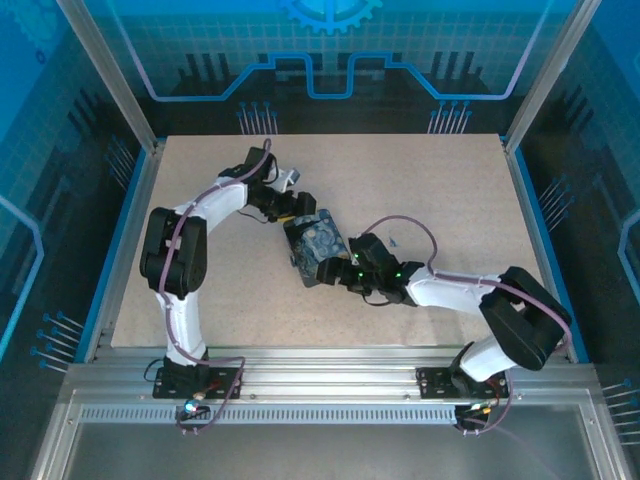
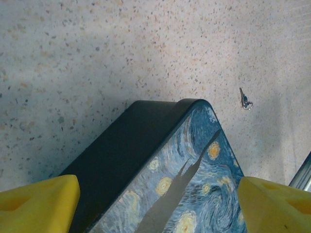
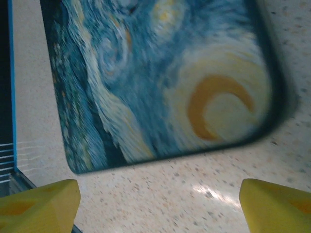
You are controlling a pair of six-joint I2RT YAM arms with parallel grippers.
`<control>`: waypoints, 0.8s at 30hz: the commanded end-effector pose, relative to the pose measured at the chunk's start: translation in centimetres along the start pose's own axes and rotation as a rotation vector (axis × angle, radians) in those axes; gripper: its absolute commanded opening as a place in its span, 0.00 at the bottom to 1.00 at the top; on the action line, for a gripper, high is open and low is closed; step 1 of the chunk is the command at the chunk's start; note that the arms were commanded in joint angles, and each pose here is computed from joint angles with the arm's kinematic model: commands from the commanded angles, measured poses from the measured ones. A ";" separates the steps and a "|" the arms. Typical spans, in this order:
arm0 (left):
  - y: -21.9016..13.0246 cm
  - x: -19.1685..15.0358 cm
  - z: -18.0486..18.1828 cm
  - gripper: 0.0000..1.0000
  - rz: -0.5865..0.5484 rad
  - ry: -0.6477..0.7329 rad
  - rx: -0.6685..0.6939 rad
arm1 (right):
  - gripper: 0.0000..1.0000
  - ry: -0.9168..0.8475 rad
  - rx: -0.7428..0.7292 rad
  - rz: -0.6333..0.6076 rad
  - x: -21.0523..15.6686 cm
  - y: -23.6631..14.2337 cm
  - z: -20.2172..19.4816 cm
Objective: Unlock the padlock with the key
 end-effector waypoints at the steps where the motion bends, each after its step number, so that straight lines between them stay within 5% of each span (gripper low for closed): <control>1: -1.1 -1.1 -1.3 0.85 0.006 0.006 -0.033 | 0.84 0.031 0.082 -0.052 1.9 0.2 2.3; 13: -2.3 -4.0 -0.5 0.80 -0.072 -0.116 -0.066 | 0.78 0.067 -0.012 -0.116 6.6 -0.4 -0.9; 24: -2.4 -8.2 0.9 0.68 -0.125 -0.265 -0.097 | 0.55 -0.020 -0.028 0.006 9.1 2.9 0.3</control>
Point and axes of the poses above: each hand's point on the last joint's axis, 136 mm out from that joint toward the fingers, its own y axis out along the fingers, its own z axis along the line the jaws close on, x = y × z, the point moved 2 cm from there along -y, back along the fingers, and after that the axes turned 4 degrees about -y, right-handed, at the moved point
